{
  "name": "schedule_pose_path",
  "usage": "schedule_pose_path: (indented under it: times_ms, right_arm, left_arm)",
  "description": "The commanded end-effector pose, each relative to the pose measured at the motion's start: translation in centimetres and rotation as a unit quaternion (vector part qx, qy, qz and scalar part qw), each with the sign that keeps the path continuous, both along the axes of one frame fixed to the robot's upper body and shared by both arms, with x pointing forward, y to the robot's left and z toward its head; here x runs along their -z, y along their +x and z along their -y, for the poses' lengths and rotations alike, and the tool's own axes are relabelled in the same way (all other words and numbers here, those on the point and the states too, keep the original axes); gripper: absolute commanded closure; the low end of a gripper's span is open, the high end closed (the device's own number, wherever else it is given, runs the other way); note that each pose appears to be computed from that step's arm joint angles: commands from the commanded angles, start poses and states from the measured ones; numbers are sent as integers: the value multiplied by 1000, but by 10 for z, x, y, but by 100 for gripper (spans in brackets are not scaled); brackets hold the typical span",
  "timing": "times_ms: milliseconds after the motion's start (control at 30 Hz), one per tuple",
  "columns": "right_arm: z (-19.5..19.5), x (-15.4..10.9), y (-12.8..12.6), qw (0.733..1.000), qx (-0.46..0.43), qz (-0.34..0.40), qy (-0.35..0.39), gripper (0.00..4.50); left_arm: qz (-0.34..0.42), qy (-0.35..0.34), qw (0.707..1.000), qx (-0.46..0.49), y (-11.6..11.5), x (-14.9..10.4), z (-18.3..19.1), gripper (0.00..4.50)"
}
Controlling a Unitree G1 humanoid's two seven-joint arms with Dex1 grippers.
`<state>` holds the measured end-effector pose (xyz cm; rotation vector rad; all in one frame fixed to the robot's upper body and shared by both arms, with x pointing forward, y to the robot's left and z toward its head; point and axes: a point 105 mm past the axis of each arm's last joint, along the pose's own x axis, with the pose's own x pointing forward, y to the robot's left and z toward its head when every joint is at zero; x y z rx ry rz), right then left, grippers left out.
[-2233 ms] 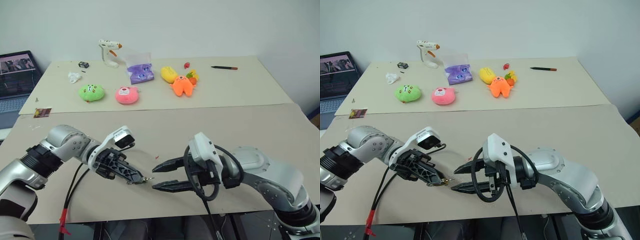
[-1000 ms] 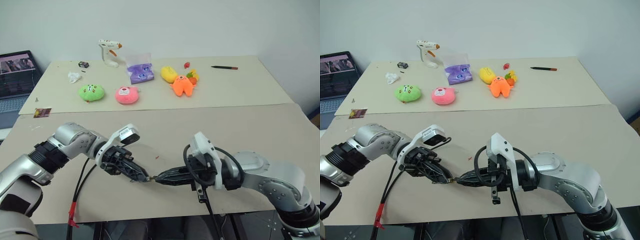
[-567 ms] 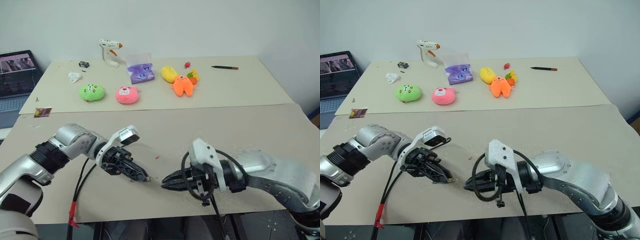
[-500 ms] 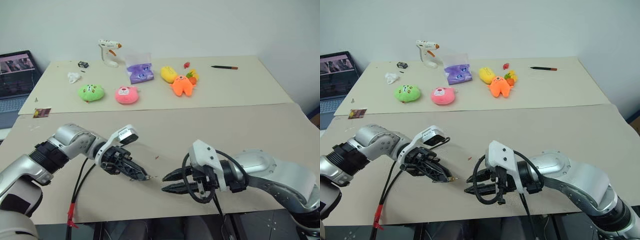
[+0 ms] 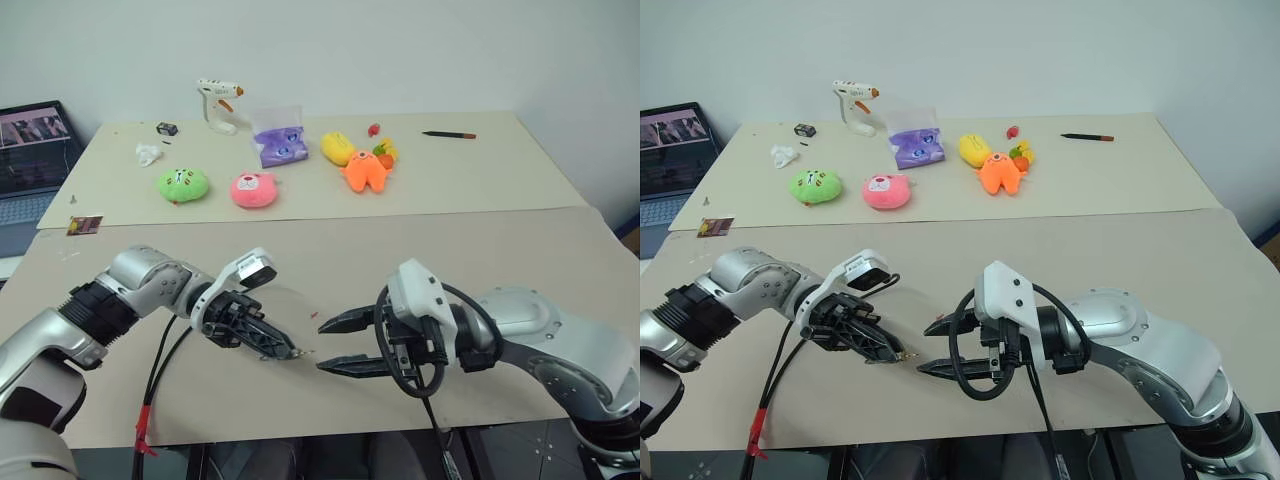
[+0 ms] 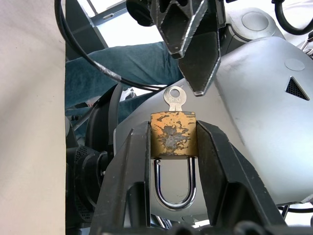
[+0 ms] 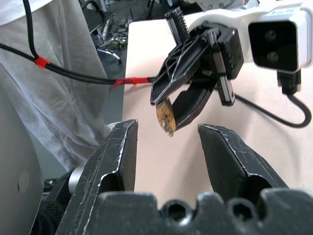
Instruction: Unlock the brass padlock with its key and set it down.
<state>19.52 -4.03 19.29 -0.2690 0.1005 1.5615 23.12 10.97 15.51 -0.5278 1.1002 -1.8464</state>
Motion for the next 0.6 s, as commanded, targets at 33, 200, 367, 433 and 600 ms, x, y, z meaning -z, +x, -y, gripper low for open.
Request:
schedule_pose_path:
  times_ms: [33, 200, 367, 433, 600]
  right_arm:
    - [-5, -1, 1, 1000, -3, 12, 10, 204]
    - [-9, 7, 4, 1000, 0, -10, 18, 204]
    - [-11, 10, 4, 999, 2, -23, 23, 204]
    - [-11, 9, 4, 999, 2, -23, 24, 204]
    - [-13, 5, 3, 999, 0, -23, 29, 204]
  left_arm:
    - [1, -14, 1000, 8, 0, -9, 3, 368]
    - [5, -14, 1000, 20, -1, -9, 7, 368]
    - [5, -17, 1000, 21, 0, -11, 9, 368]
    - [8, -16, 1000, 22, 0, -10, 9, 368]
    - [5, -22, 1000, 21, 0, -13, 10, 368]
